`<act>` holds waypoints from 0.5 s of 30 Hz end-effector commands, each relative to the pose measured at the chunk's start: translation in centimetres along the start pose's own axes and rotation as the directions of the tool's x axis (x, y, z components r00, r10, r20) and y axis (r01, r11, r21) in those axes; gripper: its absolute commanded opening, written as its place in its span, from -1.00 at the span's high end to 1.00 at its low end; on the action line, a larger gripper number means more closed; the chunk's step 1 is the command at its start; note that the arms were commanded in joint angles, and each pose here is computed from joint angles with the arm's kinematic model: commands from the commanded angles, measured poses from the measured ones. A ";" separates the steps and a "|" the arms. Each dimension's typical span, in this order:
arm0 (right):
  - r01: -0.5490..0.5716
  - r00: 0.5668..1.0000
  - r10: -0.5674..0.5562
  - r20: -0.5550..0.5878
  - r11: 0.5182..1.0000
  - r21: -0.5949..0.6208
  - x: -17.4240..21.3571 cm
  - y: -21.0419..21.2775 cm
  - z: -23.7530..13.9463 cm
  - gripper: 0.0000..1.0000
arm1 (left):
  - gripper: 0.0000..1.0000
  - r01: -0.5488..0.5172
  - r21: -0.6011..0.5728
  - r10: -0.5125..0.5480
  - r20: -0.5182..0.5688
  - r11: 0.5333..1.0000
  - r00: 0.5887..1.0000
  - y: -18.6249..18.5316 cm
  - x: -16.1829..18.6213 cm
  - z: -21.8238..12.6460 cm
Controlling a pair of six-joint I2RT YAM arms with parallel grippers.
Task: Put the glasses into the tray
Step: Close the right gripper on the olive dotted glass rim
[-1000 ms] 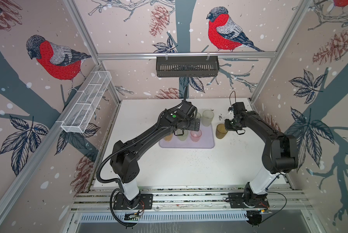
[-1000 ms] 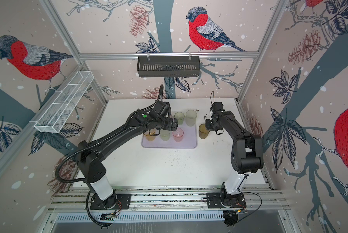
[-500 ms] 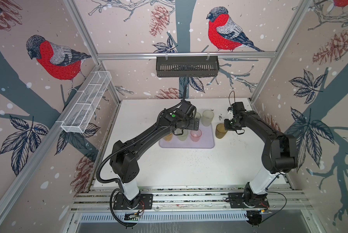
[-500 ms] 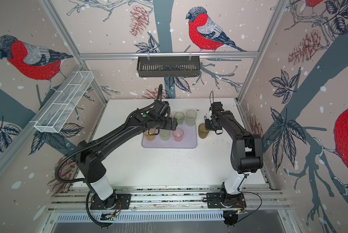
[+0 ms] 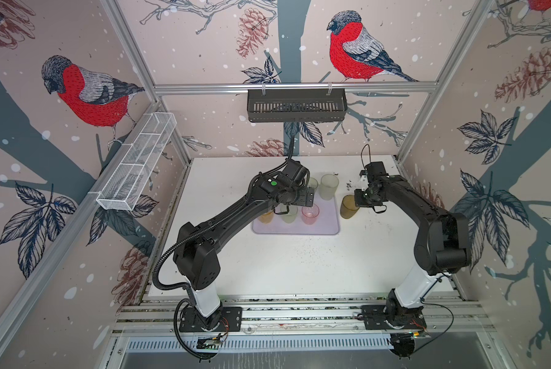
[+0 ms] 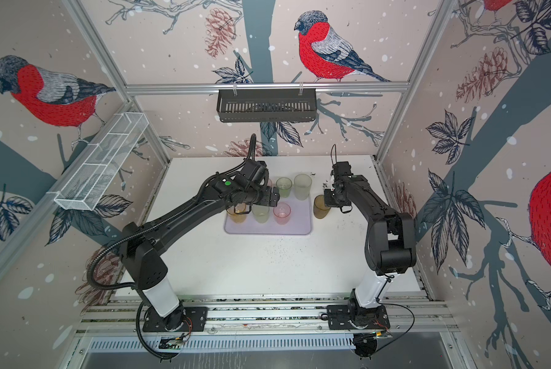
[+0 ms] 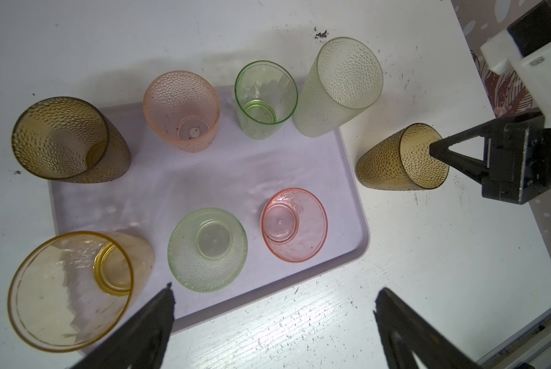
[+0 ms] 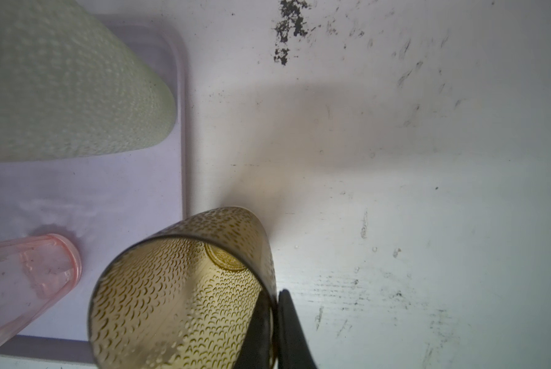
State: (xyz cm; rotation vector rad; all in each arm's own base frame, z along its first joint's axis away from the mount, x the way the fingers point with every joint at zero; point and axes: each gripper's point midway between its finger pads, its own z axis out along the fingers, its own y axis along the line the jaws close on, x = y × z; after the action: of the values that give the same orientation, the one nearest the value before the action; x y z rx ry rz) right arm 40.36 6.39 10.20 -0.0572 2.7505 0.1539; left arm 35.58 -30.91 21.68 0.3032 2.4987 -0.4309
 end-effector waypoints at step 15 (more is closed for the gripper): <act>0.025 0.998 -0.026 0.050 0.999 0.020 -1.5 0.0 -2.7 0.93 | -0.95 0.019 0.013 -0.019 0.027 1.000 0.999 0.0 -0.6 -0.6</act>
State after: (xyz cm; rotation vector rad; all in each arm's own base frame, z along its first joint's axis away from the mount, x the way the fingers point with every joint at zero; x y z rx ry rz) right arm 41.07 6.26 12.64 -0.0592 2.6970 0.1393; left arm 35.53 -30.80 21.89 0.3009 2.4972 -0.4436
